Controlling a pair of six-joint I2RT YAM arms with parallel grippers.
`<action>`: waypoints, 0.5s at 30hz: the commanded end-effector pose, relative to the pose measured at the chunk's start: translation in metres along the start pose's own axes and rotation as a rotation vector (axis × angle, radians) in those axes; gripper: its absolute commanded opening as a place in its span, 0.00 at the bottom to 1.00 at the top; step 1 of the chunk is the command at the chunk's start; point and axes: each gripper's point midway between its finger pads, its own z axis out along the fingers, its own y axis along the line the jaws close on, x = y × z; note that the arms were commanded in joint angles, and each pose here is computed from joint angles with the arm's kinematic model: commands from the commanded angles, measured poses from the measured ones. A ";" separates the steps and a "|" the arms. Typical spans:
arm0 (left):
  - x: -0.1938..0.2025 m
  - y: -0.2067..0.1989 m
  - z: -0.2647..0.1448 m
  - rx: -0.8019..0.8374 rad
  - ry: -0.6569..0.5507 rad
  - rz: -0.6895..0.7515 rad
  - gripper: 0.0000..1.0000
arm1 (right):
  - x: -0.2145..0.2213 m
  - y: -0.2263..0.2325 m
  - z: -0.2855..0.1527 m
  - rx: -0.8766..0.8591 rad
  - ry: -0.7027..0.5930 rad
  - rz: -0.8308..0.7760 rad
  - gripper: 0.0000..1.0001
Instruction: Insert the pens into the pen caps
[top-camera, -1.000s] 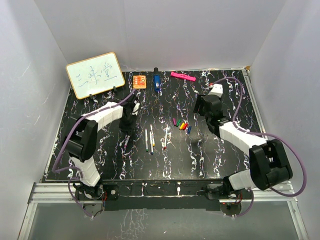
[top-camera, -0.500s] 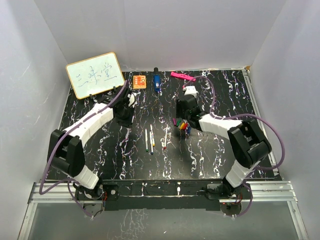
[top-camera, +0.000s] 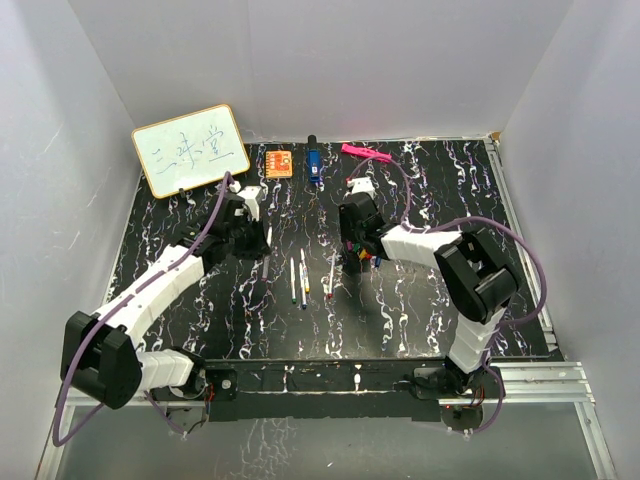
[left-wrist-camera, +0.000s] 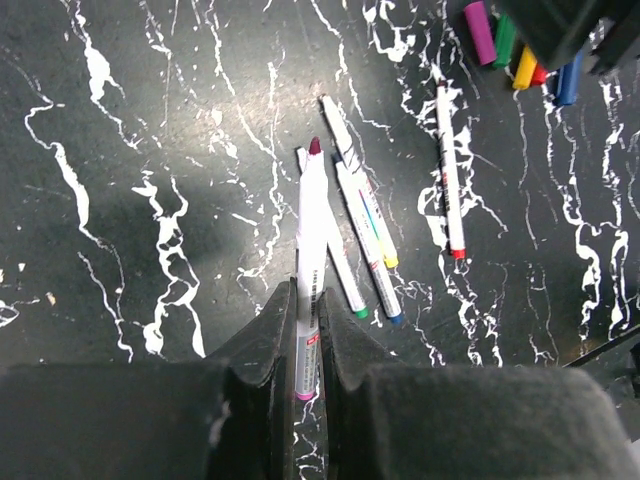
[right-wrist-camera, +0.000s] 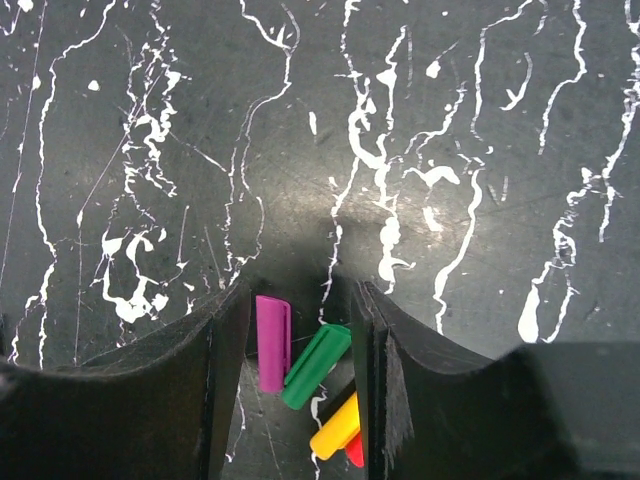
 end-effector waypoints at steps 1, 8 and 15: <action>-0.013 -0.015 -0.002 0.078 -0.071 0.002 0.00 | -0.020 0.020 0.002 -0.033 -0.047 0.009 0.42; -0.009 -0.017 0.001 0.099 -0.067 0.001 0.00 | -0.015 0.031 0.005 -0.037 -0.035 -0.007 0.42; -0.007 -0.016 0.003 0.098 -0.056 -0.001 0.00 | -0.008 0.023 0.009 0.014 -0.023 -0.023 0.42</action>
